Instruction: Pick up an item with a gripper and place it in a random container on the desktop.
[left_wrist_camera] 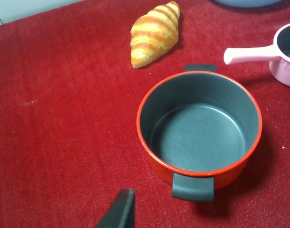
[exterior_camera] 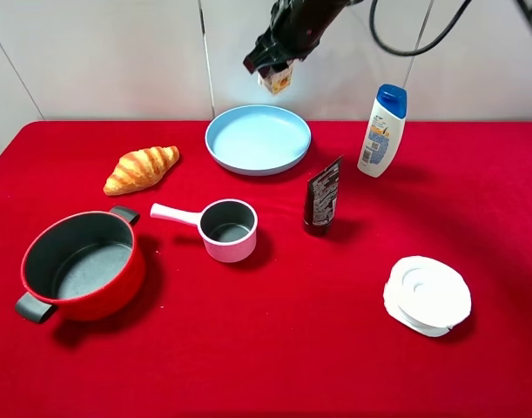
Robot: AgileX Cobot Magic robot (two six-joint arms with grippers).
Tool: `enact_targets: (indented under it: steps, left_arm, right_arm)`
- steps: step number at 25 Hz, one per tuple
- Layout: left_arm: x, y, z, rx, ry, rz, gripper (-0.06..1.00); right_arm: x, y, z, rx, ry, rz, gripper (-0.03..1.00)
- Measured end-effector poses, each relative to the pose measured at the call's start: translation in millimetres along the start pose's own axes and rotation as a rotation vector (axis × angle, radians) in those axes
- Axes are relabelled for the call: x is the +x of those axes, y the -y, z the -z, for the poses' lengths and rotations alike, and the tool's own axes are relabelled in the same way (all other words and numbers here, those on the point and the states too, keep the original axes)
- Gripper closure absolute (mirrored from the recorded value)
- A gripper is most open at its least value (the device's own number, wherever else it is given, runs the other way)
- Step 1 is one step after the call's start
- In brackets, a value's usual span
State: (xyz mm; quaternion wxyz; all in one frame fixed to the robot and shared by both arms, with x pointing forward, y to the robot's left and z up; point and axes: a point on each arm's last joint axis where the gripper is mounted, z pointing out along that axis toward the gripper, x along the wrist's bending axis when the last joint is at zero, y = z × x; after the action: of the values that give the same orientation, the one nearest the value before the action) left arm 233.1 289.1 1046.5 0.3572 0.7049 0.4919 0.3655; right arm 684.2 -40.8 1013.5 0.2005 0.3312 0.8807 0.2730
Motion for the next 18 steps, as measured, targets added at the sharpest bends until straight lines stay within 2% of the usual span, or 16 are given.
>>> enact_targets:
  steps: [9,18]
  left_arm:
    - [0,0,0,0.0,0.0,0.0,-0.05]
    - [0,0,0,0.0,0.0,0.0,-0.05]
  right_arm:
    - [5,16,-43,0.04,-0.032,-0.015,0.63]
    - [10,30,-67,0.073,-0.053,-0.029,0.63]
